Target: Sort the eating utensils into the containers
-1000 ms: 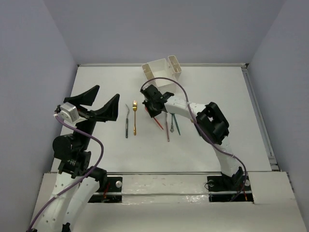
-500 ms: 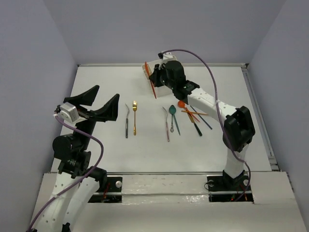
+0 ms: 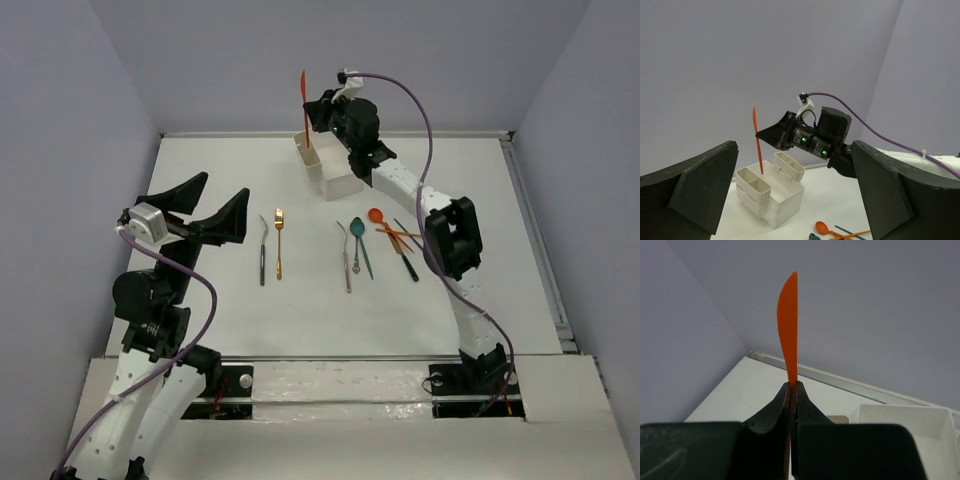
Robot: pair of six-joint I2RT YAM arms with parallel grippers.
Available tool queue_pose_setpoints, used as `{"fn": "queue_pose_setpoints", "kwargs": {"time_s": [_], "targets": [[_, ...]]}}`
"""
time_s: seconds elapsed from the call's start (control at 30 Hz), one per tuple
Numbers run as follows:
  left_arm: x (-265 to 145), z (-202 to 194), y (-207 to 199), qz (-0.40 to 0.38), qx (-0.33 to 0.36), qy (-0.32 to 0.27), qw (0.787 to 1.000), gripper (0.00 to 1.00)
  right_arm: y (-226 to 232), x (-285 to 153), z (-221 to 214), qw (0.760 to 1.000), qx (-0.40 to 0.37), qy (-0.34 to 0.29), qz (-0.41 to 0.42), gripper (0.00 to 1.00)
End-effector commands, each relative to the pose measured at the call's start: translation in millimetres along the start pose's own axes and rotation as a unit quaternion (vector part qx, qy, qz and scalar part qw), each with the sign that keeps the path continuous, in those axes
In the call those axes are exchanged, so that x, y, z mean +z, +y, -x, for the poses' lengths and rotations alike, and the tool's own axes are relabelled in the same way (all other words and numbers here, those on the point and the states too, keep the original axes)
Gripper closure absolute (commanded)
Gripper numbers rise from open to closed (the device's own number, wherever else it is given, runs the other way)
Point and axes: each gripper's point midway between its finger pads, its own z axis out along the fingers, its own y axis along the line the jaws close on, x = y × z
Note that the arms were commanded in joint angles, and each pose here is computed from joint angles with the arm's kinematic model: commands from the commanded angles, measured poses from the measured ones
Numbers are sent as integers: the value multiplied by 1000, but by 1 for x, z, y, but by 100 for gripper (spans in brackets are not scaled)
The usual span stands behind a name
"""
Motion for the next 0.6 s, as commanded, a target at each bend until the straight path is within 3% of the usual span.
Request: {"fn": "queue_pose_setpoints", "kwargs": {"time_s": [0.0, 0.2, 0.57], "targets": [[5, 32, -7, -8, 11, -46, 999, 1, 8, 21, 36, 996, -24, -76, 30, 100], [8, 26, -6, -8, 11, -37, 999, 1, 4, 39, 32, 993, -53, -95, 36, 100], [11, 20, -7, -13, 10, -28, 999, 1, -23, 52, -12, 992, -95, -83, 25, 100]]}}
